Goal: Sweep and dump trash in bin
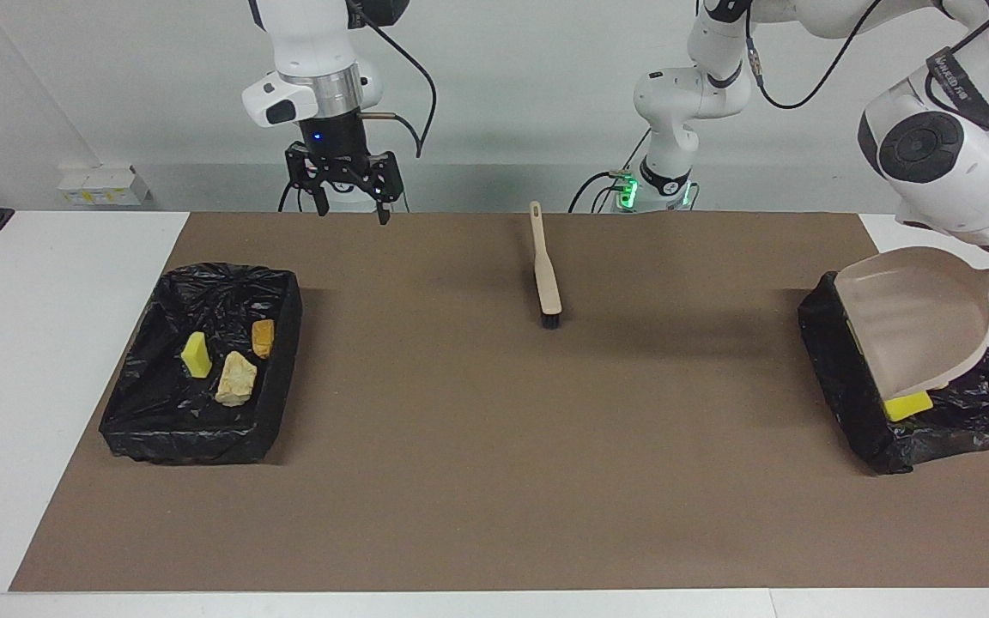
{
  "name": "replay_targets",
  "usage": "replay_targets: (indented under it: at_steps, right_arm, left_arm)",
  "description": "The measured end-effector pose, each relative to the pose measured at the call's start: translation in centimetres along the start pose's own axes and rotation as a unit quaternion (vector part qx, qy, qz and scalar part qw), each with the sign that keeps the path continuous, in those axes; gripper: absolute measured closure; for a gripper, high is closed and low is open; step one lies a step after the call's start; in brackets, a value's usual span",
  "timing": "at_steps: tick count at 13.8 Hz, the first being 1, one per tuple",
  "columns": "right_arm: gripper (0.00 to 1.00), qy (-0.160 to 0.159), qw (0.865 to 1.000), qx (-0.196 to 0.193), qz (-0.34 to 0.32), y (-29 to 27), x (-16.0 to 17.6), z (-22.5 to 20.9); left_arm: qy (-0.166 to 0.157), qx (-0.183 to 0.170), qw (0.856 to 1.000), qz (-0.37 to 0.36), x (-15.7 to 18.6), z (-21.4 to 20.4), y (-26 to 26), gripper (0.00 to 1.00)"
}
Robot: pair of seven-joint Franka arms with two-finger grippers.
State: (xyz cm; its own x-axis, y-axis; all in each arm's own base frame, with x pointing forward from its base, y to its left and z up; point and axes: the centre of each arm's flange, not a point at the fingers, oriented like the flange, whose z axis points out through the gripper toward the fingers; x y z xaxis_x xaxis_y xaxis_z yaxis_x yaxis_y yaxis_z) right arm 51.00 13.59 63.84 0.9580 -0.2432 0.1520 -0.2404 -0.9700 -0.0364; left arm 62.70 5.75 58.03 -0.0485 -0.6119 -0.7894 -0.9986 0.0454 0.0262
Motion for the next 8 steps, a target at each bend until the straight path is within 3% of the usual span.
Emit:
replay_targets:
  at_steps: [3, 6, 8]
  right_arm:
    - [0.0, -0.019, 1.0, -0.014, -0.014, 3.3, 2.3, -1.7]
    - [0.0, -0.026, 1.0, -0.016, -0.005, 4.3, 4.7, -3.2]
    - [0.0, -0.027, 0.999, -0.016, -0.008, 4.9, 6.1, -3.7]
  left_arm:
    - [0.113, -0.041, 0.99, -0.074, 3.1, -0.7, 0.8, 0.69]
    - [0.215, -0.086, 0.96, -0.16, 5.9, -1.3, 1.1, 0.69]
    - [0.255, -0.119, 0.935, -0.216, 8.6, -2.5, 1.2, 0.69]
